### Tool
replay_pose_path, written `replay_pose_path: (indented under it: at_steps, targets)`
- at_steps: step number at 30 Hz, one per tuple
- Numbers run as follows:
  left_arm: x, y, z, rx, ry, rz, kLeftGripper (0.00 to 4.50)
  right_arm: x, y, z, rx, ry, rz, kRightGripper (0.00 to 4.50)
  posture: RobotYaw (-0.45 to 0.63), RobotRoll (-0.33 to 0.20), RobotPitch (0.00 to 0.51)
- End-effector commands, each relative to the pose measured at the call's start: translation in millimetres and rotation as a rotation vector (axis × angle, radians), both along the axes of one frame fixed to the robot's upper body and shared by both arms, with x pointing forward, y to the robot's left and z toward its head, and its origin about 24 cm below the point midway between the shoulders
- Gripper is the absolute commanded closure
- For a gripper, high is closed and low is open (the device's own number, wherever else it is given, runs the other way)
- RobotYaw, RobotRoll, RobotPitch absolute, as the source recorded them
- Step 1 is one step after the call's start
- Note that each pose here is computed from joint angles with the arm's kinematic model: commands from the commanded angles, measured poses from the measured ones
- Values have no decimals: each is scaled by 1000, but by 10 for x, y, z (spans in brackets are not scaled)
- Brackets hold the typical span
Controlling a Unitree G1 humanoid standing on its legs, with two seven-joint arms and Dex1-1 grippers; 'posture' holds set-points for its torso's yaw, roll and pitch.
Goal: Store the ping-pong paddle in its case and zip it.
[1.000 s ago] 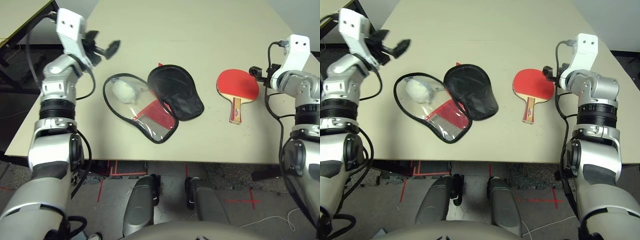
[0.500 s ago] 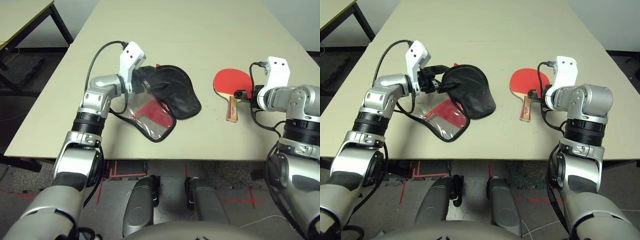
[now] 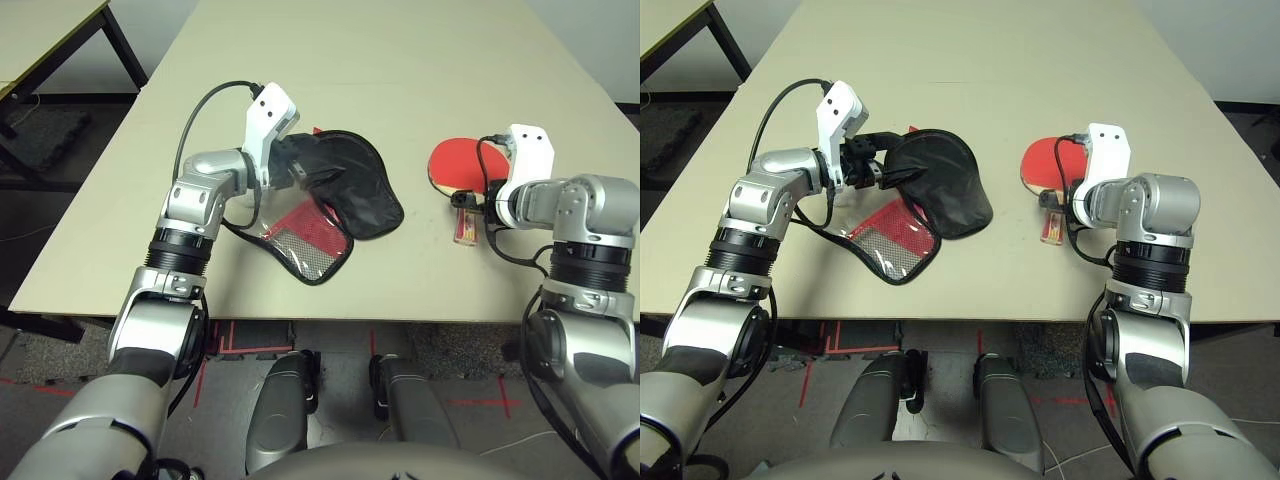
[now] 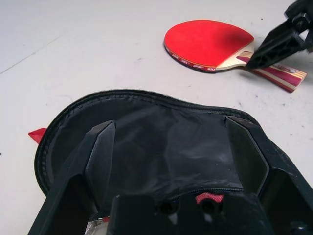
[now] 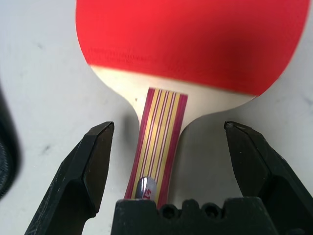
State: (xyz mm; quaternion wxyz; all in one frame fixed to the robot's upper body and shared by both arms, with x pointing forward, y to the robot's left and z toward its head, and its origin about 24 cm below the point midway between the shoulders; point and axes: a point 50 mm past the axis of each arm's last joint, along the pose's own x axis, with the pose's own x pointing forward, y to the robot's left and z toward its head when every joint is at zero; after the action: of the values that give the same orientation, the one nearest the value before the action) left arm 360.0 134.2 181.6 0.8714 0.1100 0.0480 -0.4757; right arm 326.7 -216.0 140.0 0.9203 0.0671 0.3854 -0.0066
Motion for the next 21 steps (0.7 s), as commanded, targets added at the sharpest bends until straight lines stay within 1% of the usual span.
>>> replay_pose_path:
  at_steps: [1,2,5,6,7,8,11,12,13,14,18,21]
  targets:
    - [-29,9,-2,-9,1,8,0,-22,44,-125,-2,57,0,15,140,0,145]
    - [-32,9,1,-10,0,10,0,-18,44,-137,-4,58,-3,15,143,0,146]
    - [-42,10,8,-12,0,12,0,-2,44,-172,-12,60,-15,588,147,0,147]
    - [-46,12,10,-13,0,13,0,2,41,-181,-18,61,-18,863,149,0,147]
    - [-48,13,12,-13,0,14,0,5,38,-186,-23,62,-20,1279,149,0,147]
    - [-50,14,14,-14,0,14,0,7,32,-190,-27,61,-23,1576,150,0,147]
    - [-52,19,21,-18,0,18,0,21,-18,-200,-47,55,-46,2733,150,0,147]
    - [-52,18,23,-20,0,19,0,26,-40,-201,-54,51,-57,3055,150,0,147]
    - [-52,14,25,-23,1,19,0,30,-56,-200,-57,47,-64,3256,149,0,148]
    - [-52,10,27,-25,1,19,0,33,-66,-197,-58,43,-70,3355,149,0,148]
    - [-54,-11,36,-34,1,17,0,76,-103,-131,-68,-6,-89,3363,149,0,148]
    - [-49,-31,53,-40,-1,14,0,181,-36,79,-86,-104,-49,3364,128,0,145]
